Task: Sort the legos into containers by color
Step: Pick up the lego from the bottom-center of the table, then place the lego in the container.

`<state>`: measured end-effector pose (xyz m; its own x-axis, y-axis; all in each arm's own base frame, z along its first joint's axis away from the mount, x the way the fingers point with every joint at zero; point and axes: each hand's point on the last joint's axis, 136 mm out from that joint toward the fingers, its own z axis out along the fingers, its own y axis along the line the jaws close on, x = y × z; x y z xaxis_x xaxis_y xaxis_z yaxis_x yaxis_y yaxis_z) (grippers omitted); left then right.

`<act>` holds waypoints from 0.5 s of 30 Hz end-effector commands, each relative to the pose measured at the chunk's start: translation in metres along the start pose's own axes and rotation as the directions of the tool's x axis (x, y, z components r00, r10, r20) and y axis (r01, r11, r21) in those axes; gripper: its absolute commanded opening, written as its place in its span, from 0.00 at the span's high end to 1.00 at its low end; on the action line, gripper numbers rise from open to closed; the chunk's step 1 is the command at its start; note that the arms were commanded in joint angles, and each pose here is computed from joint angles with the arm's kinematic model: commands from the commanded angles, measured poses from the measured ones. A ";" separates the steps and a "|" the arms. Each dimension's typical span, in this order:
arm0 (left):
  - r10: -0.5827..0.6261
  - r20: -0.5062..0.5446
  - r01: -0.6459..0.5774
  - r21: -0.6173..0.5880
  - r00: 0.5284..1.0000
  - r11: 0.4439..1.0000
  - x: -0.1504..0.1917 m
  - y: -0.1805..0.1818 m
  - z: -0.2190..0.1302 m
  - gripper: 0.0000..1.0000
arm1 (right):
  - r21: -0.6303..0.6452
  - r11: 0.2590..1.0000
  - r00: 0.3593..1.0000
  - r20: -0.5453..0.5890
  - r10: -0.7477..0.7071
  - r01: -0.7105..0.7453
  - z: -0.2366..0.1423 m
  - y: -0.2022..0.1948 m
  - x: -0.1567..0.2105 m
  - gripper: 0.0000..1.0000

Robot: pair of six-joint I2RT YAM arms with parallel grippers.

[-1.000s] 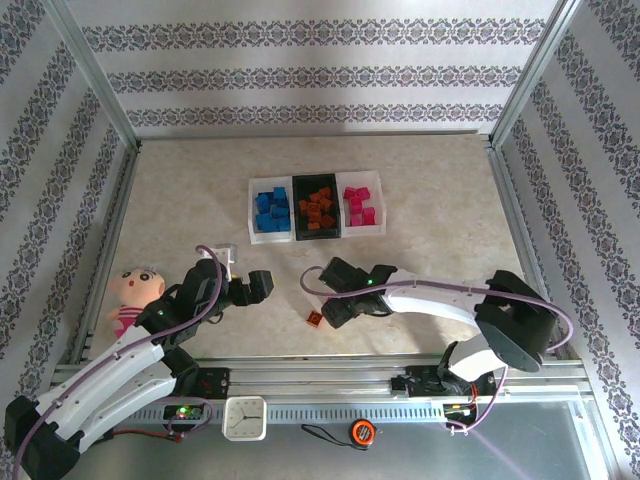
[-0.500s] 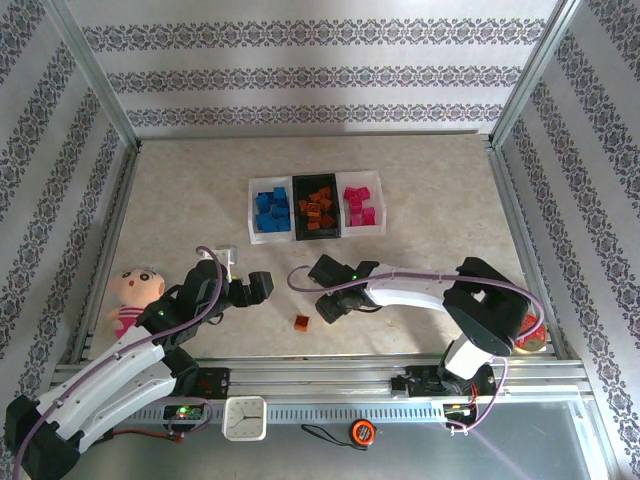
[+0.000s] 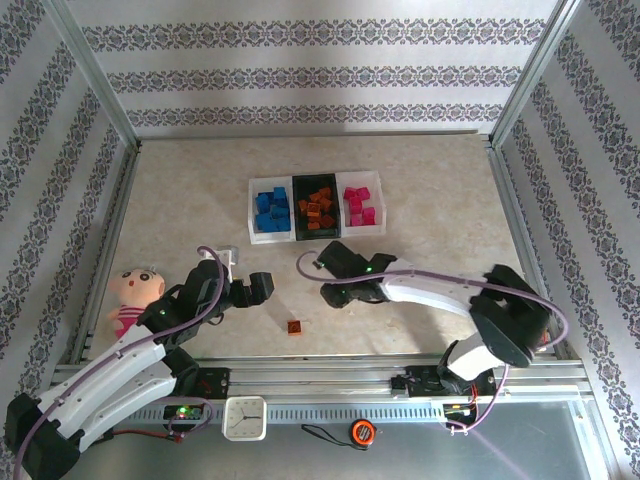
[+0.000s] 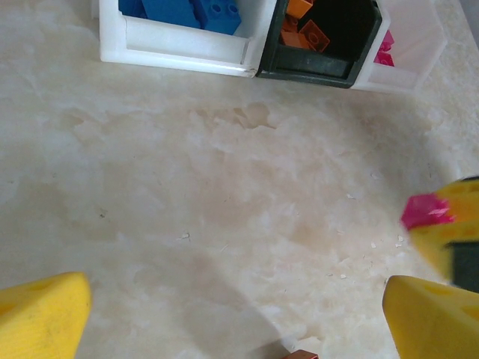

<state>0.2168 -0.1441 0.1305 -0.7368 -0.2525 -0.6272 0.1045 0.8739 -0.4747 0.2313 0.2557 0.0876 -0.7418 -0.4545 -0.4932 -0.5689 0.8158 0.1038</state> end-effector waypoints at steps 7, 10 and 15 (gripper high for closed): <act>-0.015 0.024 0.014 0.043 1.000 0.999 -0.008 -0.008 0.001 0.00 | 0.104 0.965 0.941 0.271 0.205 -0.240 -0.053 -0.083 -0.094 0.72; -0.003 0.011 0.003 0.043 1.000 0.999 -0.007 -0.010 0.001 0.00 | 0.162 0.927 0.914 0.291 0.284 -0.340 -0.044 -0.119 -0.112 0.72; 0.011 -0.013 -0.010 0.038 1.000 0.999 -0.005 -0.011 0.001 0.00 | 0.246 0.871 0.890 0.290 0.353 -0.426 -0.015 -0.163 -0.134 0.70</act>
<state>0.2145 -0.1493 0.1234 -0.7643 -0.2324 -0.6015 0.1108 0.8716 -0.4776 0.3965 0.1884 0.1593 -0.7502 -0.0568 -0.6588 -0.1741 0.9781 0.1139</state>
